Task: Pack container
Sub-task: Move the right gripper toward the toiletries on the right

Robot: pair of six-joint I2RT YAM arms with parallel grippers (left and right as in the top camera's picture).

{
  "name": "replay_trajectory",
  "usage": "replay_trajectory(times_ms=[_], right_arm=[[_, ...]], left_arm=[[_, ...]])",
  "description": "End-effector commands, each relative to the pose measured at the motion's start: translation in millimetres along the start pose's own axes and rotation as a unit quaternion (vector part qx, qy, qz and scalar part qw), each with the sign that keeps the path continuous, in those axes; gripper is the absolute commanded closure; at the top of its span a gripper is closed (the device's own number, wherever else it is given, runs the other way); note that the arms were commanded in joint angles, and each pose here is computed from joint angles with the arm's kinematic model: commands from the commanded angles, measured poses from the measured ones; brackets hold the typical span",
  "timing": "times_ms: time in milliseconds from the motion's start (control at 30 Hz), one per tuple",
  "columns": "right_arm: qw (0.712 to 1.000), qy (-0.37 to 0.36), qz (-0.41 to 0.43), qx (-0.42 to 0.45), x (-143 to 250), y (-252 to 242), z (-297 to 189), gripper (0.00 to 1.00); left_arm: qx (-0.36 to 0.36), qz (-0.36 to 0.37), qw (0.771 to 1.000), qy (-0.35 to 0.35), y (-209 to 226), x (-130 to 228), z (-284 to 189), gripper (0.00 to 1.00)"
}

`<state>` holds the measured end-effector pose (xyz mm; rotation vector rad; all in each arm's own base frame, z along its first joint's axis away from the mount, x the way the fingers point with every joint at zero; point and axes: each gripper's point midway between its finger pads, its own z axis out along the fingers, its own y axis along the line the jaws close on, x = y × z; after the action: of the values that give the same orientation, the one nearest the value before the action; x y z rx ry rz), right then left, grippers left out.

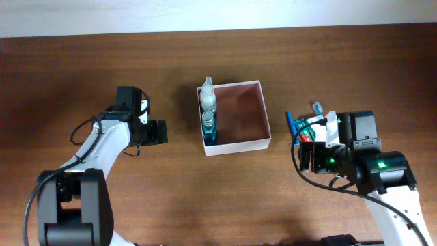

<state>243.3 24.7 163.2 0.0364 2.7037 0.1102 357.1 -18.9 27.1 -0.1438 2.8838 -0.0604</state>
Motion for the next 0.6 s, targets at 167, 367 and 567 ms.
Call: replay_trajectory(times_ms=[167,367,567], right_arm=[[1.0,-0.012,-0.004,0.021,-6.2,-5.8,-6.0,0.02],[0.999,-0.012,-0.02,0.026,-6.4,-7.4,-6.0,0.02],[0.999,-0.002,-0.023,0.032,-5.6,-9.4,-0.9,0.02]], left_arm=[[-0.005,-0.002,1.0,0.005,2.3,2.7,3.4,0.01],[-0.005,-0.002,1.0,0.005,2.3,2.7,3.4,0.01],[-0.005,-0.002,1.0,0.005,2.3,2.7,3.4,0.01]])
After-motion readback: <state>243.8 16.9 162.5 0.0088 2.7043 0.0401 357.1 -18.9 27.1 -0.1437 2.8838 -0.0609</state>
